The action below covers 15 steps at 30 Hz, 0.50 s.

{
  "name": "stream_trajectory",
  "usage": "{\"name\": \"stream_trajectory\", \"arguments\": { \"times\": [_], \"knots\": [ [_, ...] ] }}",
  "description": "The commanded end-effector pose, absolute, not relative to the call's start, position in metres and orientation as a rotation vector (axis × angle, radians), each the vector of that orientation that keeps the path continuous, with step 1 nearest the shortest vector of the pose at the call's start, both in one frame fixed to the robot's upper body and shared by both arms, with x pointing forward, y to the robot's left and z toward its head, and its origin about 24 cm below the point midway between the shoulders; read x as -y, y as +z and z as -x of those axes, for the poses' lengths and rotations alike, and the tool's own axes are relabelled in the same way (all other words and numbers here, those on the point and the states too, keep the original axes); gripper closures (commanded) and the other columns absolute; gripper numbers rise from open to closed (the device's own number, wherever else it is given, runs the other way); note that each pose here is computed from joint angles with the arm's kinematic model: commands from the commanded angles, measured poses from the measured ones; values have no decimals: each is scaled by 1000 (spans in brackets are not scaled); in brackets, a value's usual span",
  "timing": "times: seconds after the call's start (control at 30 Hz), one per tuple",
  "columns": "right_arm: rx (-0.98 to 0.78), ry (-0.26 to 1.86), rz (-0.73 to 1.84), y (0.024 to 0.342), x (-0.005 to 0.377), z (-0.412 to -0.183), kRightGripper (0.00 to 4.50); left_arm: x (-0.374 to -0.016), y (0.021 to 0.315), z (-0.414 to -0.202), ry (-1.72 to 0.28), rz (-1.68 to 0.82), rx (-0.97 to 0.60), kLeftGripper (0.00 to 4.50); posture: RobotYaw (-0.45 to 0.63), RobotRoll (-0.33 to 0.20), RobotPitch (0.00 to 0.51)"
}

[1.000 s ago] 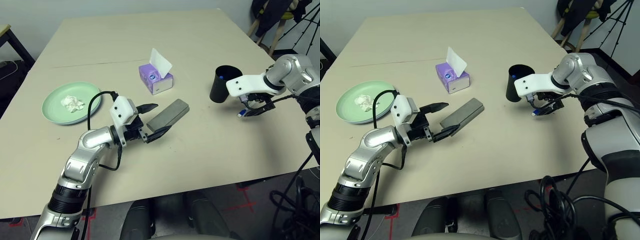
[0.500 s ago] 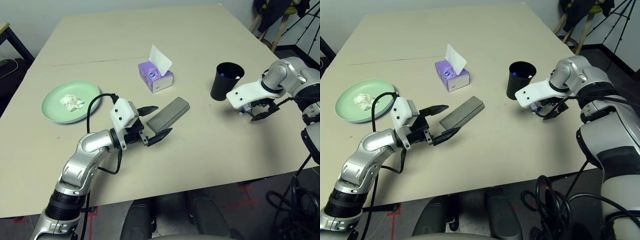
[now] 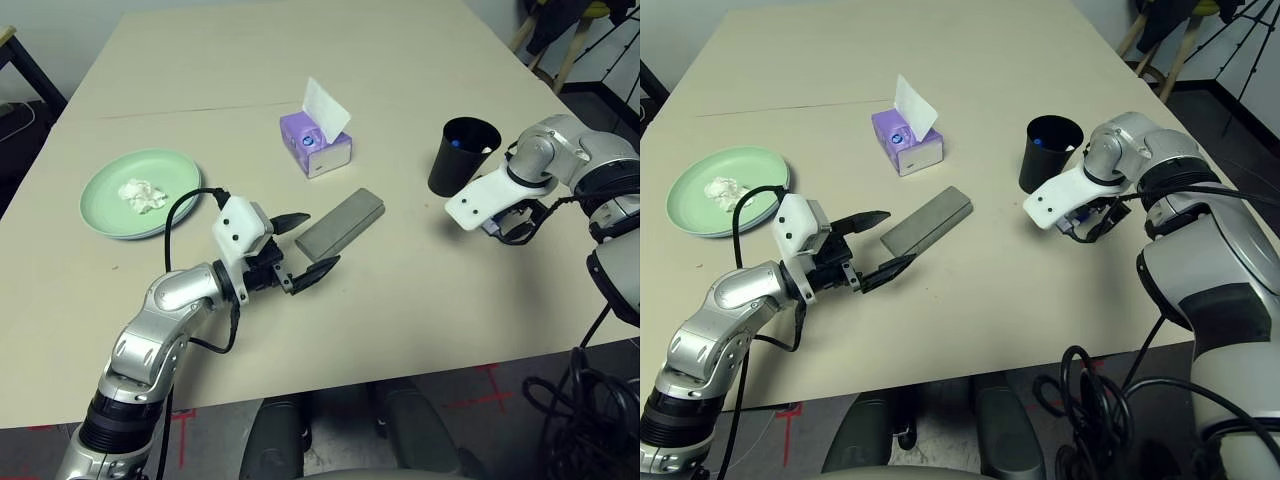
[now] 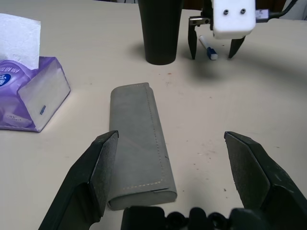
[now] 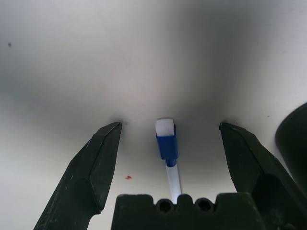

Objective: Organize and tidy the items on the table.

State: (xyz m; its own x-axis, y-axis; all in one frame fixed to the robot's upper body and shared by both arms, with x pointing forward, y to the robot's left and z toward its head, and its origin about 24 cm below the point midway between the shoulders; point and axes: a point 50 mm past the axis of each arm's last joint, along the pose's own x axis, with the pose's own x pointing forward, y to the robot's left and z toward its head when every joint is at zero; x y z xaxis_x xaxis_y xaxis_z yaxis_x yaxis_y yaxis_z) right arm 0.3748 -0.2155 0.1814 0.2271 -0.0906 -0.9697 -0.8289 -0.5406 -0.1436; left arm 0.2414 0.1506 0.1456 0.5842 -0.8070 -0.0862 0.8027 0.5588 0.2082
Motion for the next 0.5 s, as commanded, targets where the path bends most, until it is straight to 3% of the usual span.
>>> {"name": "stream_trajectory", "arguments": {
  "times": [0.03, 0.33, 0.5],
  "knots": [
    [-909, 1398, 1846, 177, 222, -372, 23, -153, 146, -236, -942, -244, 9, 0, 124, 0, 226],
    [-947, 1482, 1900, 175, 229, -366, 23, -152, 147, -238, -937, -250, 9, 0, 122, 0, 225],
    [-946, 1499, 1899, 175, 232, -363, 1663, -154, 148, -239, -938, -256, 9, 0, 110, 0, 223]
  ]
}}
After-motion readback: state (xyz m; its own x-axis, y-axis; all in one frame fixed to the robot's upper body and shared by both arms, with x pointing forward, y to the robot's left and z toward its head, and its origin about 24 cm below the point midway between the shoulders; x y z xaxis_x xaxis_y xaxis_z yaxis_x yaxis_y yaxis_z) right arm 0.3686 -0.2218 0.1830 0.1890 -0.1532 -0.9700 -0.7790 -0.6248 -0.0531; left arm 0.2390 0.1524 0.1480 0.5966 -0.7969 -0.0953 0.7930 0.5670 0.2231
